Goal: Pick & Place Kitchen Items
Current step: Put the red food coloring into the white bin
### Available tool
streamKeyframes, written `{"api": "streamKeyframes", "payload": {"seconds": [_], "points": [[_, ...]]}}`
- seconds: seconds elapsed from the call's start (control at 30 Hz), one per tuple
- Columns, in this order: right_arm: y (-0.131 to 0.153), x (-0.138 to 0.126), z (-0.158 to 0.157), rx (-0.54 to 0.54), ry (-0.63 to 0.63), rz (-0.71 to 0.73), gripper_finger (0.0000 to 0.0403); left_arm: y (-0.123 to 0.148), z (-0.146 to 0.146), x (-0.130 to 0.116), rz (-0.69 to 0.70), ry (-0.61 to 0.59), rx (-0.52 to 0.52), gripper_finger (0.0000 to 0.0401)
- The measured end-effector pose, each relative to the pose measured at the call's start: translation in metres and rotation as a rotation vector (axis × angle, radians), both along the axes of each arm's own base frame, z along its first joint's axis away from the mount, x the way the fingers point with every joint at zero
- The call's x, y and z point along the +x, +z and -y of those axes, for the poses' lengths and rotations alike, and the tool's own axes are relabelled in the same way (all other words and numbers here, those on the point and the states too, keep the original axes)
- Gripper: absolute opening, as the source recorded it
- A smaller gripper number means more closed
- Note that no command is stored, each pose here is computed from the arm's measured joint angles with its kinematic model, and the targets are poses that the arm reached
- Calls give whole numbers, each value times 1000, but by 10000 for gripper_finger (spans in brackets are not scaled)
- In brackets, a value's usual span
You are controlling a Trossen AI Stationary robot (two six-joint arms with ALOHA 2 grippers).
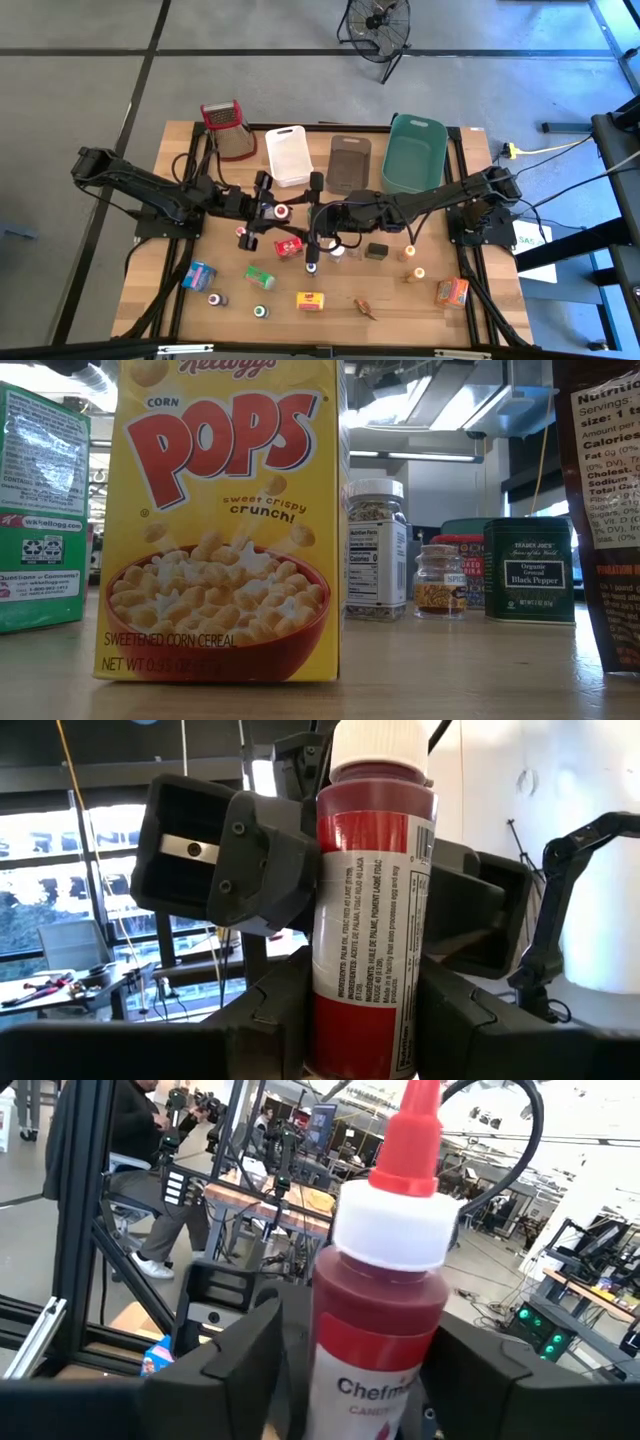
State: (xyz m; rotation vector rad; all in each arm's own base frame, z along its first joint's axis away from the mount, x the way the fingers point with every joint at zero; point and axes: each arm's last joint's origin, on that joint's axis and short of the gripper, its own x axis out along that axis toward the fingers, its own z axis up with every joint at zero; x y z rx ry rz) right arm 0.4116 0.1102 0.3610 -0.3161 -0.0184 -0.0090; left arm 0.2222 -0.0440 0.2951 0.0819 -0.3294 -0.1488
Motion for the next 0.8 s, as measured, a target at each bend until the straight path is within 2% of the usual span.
{"api": "streamKeyframes", "payload": {"seconds": [0.2, 0.3, 0.53, 0.8], "points": [[-1, 0, 0, -4, -1, -10, 127, -1, 0, 0, -10, 0, 9, 125], [-2, 0, 0, -8, -1, -25, 101, -2, 0, 1, -17, 2, 12, 127], [-6, -1, -2, -49, -15, -63, 97, -4, 0, 1, -42, 23, 32, 168], [-3, -25, -19, -146, -302, -174, 97, -9, -3, 2, -106, 137, -13, 214]]}}
